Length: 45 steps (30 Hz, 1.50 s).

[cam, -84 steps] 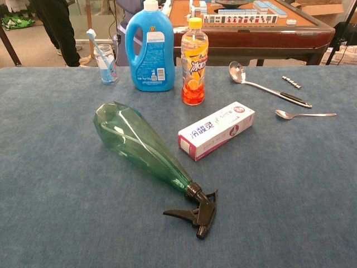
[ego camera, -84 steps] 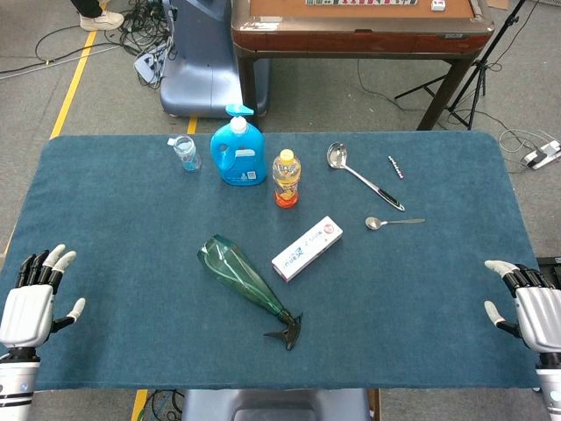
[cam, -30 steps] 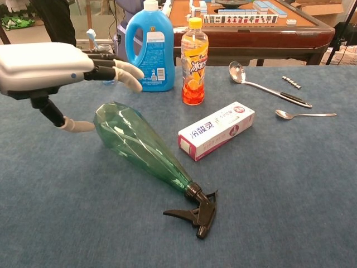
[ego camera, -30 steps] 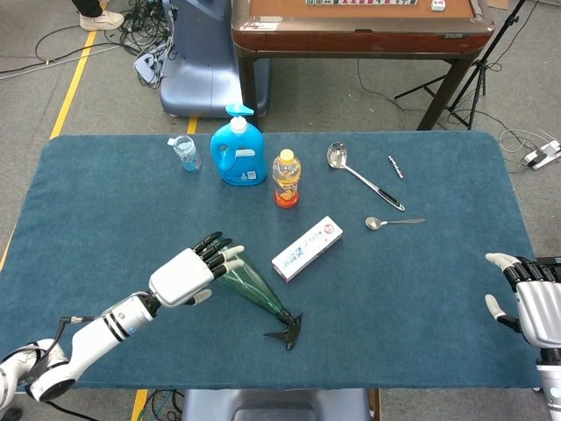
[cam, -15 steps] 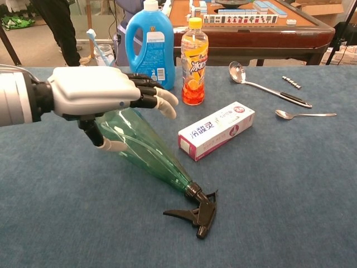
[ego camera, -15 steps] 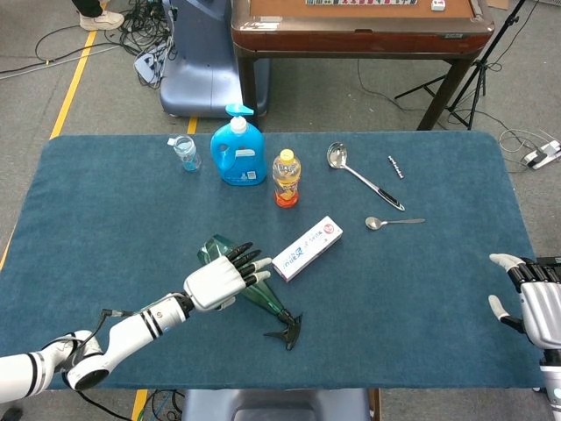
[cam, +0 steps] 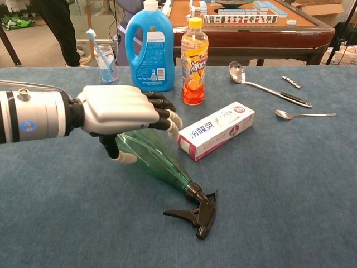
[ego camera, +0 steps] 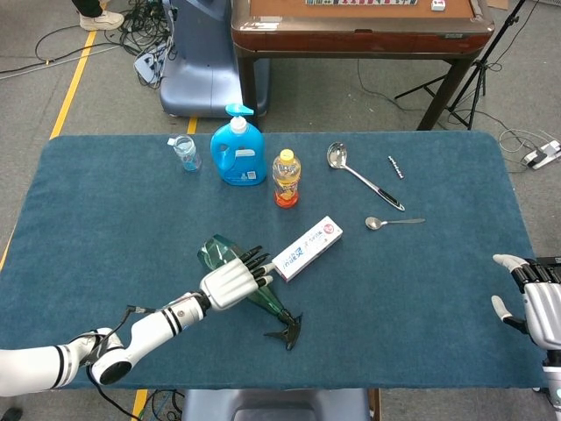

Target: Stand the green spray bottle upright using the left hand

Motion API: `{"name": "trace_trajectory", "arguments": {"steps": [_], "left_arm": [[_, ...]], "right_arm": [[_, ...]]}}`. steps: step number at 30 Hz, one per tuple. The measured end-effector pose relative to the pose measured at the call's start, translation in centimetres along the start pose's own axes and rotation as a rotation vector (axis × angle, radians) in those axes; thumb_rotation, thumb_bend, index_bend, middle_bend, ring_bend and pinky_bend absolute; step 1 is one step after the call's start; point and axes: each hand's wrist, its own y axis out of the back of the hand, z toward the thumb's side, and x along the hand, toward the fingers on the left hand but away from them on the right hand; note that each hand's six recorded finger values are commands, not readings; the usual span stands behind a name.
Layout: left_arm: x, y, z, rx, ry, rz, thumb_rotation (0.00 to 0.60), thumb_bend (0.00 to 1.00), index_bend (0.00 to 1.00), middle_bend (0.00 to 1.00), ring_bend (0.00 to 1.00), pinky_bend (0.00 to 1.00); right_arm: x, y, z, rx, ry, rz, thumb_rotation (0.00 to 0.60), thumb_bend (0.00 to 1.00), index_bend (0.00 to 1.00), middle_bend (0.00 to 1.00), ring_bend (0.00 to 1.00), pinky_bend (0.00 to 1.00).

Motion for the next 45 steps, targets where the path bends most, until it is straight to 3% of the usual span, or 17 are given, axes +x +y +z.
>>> {"name": "trace_trajectory", "arguments": {"steps": [14, 19, 23, 28, 37, 45], "left_arm": [[1.6, -1.4, 1.4, 0.08, 0.002, -0.051, 0.6, 0.31, 0.23, 0.14, 0.0, 0.0], [2.0, -1.9, 1.1, 0.096, 0.031, -0.052, 0.6, 0.31, 0.3, 0.24, 0.01, 0.0], [2.2, -2.0, 0.8, 0.088, 0.051, -0.036, 0.6, 0.31, 0.39, 0.36, 0.09, 0.0], [2.1, -2.0, 0.2, 0.046, 0.072, -0.014, 0.6, 0.31, 0.45, 0.42, 0.15, 0.0], [0.6, -1.2, -2.4, -0.194, 0.136, 0.061, 0.6, 0.31, 0.47, 0.44, 0.16, 0.0], [-1.8, 0.0, -6.1, -0.58, 0.206, 0.188, 0.6, 0.31, 0.46, 0.44, 0.16, 0.0]], "right_arm": [[0.3, 0.1, -0.6, -0.003, -0.015, -0.003, 0.6, 0.31, 0.24, 0.27, 0.2, 0.25], [0.4, 0.1, -0.7, -0.006, -0.018, -0.002, 0.6, 0.31, 0.24, 0.27, 0.2, 0.25], [0.4, 0.1, -0.8, -0.01, -0.016, -0.004, 0.6, 0.31, 0.24, 0.27, 0.2, 0.25], [0.4, 0.1, -0.8, -0.01, -0.015, -0.007, 0.6, 0.31, 0.24, 0.27, 0.2, 0.25], [0.4, 0.3, -0.6, -0.01, -0.011, -0.012, 0.6, 0.31, 0.24, 0.27, 0.2, 0.25], [0.4, 0.3, -0.5, -0.007, -0.008, -0.012, 0.6, 0.31, 0.24, 0.27, 0.2, 0.25]]}}
